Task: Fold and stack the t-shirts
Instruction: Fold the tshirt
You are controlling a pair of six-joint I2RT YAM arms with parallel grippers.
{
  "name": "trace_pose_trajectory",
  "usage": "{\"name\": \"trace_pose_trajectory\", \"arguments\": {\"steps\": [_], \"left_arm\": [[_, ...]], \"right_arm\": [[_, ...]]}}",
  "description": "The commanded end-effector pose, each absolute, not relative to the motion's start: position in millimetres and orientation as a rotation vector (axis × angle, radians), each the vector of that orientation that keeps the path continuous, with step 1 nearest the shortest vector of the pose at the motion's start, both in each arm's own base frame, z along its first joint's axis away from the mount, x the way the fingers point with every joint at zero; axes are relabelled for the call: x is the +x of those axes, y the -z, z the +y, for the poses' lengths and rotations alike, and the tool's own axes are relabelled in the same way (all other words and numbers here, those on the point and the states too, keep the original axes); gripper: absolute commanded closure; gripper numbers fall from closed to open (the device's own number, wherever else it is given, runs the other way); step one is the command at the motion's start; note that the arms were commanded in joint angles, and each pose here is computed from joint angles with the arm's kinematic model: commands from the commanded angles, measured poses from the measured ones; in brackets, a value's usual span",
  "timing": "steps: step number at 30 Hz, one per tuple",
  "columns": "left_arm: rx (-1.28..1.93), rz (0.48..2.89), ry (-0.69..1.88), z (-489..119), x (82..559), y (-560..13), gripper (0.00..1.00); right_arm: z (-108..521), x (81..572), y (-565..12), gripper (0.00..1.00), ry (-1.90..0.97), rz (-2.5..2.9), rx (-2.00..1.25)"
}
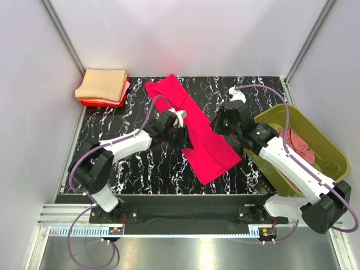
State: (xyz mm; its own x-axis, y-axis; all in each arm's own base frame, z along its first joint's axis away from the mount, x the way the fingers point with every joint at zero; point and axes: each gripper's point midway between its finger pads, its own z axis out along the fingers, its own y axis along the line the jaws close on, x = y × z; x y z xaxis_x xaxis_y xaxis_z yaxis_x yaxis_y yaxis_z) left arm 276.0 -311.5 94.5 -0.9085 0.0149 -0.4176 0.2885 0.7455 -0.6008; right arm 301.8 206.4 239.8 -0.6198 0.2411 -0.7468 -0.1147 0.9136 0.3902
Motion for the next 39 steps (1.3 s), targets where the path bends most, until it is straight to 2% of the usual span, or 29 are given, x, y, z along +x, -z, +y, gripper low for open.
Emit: {"name": "trace_pose_trajectory", "arguments": {"steps": [1,5,8,17,22,26,32,36,39], "left_arm": [[0.273,2.454,1.101,-355,282,-110,0.64],[0.356,2.533,1.101,-383,262,-80,0.67],[0.314,2.605,1.031,-382,254,-55,0.69],[0.224,2.753,0.668,-311,219,-7,0.68],[0.18,2.771,0.489,-265,203,-4,0.66],[0.137,2.762,0.324,-223,191,-7,0.63],[0.027,2.732,0.344,-193,178,-18,0.58],[0.015,2.589,0.479,-206,206,-72,0.51],[0.015,2.504,0.537,-208,249,-113,0.49]], "right_arm": [[204,291,-249,0.73,-0.557,2.175,0.083],[200,286,-248,0.73,-0.558,2.171,0.085],[198,285,-244,0.73,-0.546,2.179,0.087],[205,289,-236,0.73,-0.548,2.217,0.081],[212,289,-222,0.73,-0.56,2.265,0.073],[218,280,-185,0.73,-0.559,2.375,0.044],[230,257,-122,0.82,-0.59,2.597,0.04],[232,257,-112,0.82,-0.58,2.614,0.055],[233,263,-122,0.82,-0.588,2.583,0.055]]}}
